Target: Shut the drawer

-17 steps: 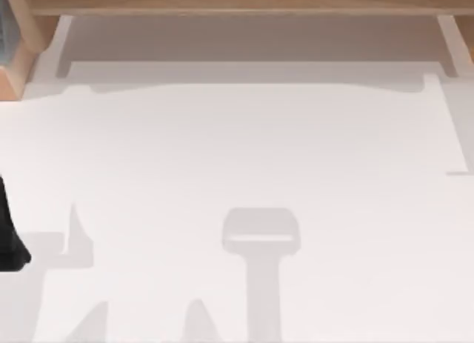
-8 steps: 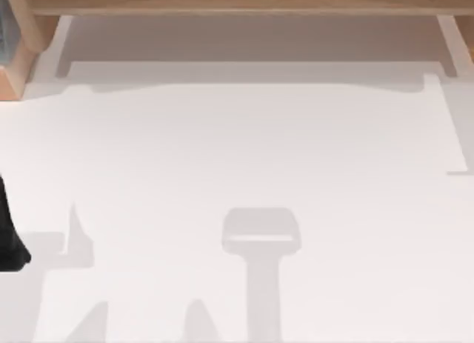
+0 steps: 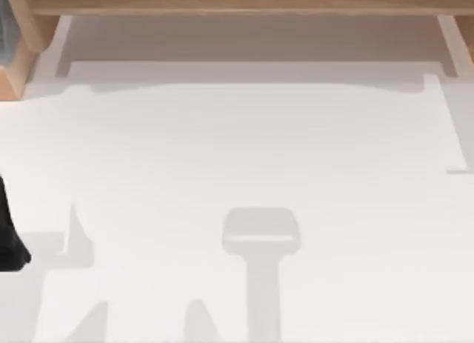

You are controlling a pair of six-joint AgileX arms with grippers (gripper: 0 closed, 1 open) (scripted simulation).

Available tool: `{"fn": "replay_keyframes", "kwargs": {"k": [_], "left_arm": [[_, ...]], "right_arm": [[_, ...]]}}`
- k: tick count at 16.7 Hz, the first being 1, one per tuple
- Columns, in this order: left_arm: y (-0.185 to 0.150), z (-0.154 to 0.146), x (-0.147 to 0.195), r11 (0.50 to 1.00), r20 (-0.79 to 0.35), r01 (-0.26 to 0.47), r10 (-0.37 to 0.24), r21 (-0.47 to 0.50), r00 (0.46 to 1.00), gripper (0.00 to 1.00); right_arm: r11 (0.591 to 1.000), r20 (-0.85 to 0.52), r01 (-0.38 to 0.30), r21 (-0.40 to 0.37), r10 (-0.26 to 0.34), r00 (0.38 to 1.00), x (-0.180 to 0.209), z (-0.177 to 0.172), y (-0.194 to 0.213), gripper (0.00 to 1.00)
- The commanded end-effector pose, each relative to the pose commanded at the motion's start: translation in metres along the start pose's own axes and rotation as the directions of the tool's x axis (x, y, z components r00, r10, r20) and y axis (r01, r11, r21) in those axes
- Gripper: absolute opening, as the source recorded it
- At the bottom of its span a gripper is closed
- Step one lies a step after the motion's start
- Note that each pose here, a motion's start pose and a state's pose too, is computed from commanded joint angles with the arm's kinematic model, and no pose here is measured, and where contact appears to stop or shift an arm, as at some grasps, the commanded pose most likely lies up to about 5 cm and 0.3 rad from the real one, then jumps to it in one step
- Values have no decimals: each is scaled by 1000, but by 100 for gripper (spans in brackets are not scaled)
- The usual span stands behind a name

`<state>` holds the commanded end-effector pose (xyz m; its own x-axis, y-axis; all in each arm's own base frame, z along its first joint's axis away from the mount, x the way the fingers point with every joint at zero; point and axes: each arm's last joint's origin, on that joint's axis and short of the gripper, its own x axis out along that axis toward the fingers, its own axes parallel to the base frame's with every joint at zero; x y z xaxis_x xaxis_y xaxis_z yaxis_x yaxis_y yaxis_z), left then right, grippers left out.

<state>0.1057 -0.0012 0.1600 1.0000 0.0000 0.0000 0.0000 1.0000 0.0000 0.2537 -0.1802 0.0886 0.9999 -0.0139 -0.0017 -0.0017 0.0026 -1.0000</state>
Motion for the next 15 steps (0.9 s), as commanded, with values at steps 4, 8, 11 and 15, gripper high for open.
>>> {"fn": "replay_keyframes", "kwargs": {"k": [4,8,11,15], "left_arm": [[0,0,0,1000,0,0,0,0,1000,100],[0,0,0,1000,0,0,0,0,1000,100],[0,0,0,1000,0,0,0,0,1000,100],[0,0,0,1000,0,0,0,0,1000,100]], "right_arm": [[1000,2,0,1,0,1000,29,-1,1,0],[1000,2,-2,3,2,1000,57,1,0,0],[1000,2,-2,3,2,1000,59,1,0,0],[1000,-3,0,4,0,1000,67,-1,0,0]]}}
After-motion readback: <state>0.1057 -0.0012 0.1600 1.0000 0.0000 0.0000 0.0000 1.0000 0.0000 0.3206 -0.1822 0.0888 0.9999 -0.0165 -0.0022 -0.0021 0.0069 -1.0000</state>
